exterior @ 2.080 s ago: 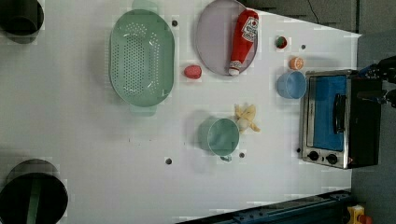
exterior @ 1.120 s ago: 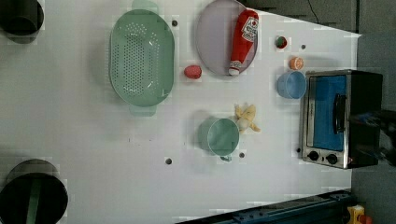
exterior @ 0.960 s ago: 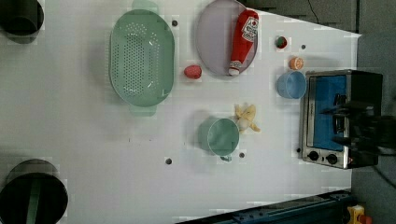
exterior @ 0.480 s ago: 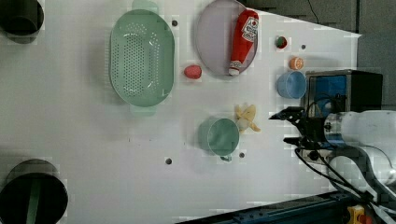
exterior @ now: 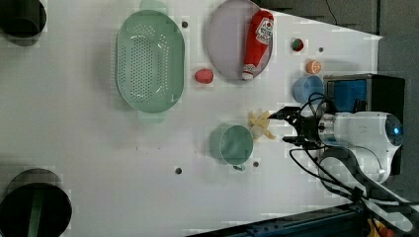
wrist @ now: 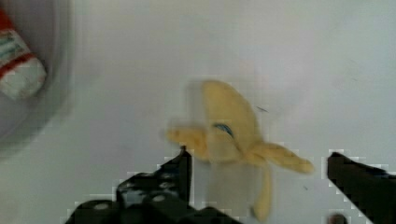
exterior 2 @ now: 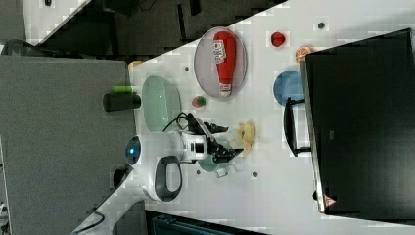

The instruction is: Pick banana from table and place on oven.

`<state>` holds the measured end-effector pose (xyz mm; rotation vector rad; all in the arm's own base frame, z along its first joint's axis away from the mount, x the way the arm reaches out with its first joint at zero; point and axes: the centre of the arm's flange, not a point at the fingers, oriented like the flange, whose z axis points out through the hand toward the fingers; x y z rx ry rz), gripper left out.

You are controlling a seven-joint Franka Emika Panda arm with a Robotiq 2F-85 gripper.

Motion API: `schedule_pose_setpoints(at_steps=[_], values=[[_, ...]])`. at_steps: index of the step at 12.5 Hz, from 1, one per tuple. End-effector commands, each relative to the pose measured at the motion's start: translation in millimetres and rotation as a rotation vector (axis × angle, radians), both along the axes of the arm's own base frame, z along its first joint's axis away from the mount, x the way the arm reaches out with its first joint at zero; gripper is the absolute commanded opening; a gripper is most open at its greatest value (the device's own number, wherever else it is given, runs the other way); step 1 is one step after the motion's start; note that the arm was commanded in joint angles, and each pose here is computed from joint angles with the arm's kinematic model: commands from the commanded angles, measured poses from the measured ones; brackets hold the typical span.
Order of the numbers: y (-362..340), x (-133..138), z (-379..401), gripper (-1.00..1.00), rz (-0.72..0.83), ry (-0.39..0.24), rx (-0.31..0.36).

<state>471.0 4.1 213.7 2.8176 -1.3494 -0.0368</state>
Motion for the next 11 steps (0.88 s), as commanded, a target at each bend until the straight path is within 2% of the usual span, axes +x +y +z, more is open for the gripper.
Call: schedule_pose_setpoints(at_steps=[1, 4, 5, 9, 11], values=[[1, -5, -29, 1.00, -0.041, 0.009, 0.006], [3, -8, -57, 1.00, -0.039, 0.005, 0.009], [5, -8, -61, 0.93, -0.036, -0.001, 0.011], [5, -6, -60, -0.06, -0.037, -0.011, 0.011], [7, -4, -59, -0.45, -0.033, -0.016, 0.013]])
